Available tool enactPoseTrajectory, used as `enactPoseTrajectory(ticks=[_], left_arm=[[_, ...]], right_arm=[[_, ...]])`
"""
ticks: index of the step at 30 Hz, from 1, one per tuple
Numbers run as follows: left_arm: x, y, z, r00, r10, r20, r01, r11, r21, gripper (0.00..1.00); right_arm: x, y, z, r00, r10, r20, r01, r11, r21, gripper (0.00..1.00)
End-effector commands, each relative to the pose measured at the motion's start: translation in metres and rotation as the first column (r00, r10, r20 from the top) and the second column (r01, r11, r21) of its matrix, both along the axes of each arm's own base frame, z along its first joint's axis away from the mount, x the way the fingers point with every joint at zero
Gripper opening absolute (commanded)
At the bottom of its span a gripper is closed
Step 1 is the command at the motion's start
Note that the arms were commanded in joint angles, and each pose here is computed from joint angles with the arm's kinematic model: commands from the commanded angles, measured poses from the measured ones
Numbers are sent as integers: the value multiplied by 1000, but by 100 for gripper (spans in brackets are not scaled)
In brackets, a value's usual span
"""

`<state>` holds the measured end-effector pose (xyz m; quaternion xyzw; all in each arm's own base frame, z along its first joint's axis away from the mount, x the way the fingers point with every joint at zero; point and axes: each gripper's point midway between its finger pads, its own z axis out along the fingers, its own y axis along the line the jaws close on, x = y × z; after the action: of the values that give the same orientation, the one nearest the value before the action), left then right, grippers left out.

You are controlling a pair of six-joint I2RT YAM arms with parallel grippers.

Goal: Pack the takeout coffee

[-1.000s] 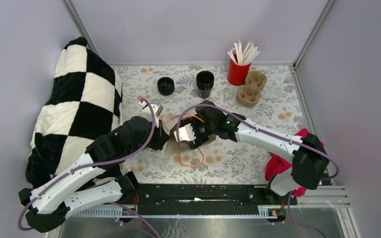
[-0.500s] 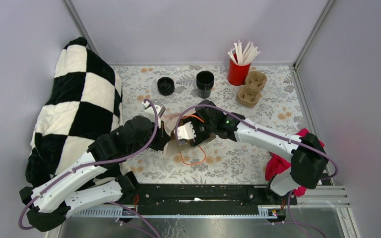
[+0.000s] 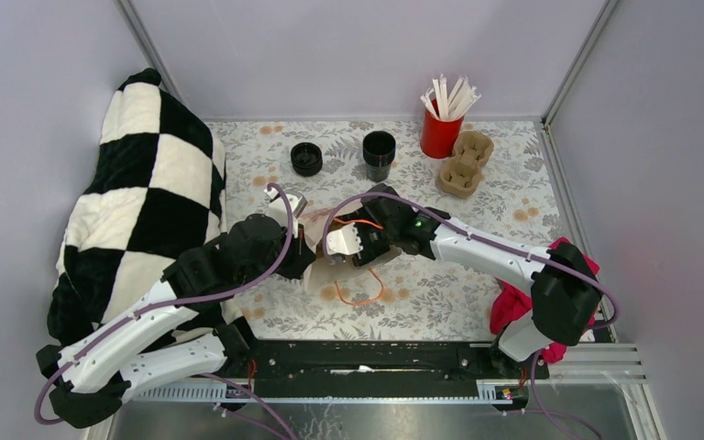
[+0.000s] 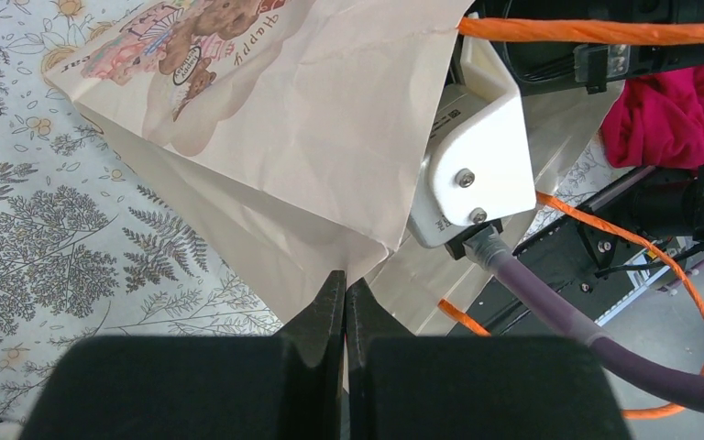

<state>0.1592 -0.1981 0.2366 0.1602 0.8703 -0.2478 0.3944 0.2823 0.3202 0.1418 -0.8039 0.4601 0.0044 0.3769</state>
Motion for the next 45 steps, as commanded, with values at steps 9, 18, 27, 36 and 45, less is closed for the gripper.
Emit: enactPoseTrajectory(ticks=[9, 18, 27, 36, 45], left_arm=[[0, -3, 24, 1000, -4, 26, 6, 999, -50, 0], [-6, -12, 32, 999, -47, 9, 48, 996, -77, 0], [-19, -19, 44, 994, -108, -21, 105, 986, -126, 0], [-32, -24, 37, 983, -166, -73, 154, 977, -146, 0], [-34, -26, 34, 978, -195, -78, 185, 975, -122, 0]], right_arm=[[20, 20, 14, 999, -6, 43, -1, 988, 153, 0], [0, 16, 31, 999, 34, -11, -31, 981, 189, 0], [-32, 2, 30, 994, 73, -77, -59, 983, 171, 0], [-52, -9, 12, 984, 93, -149, -78, 992, 103, 0], [-39, -3, -1, 990, 89, -114, -80, 993, 83, 0]])
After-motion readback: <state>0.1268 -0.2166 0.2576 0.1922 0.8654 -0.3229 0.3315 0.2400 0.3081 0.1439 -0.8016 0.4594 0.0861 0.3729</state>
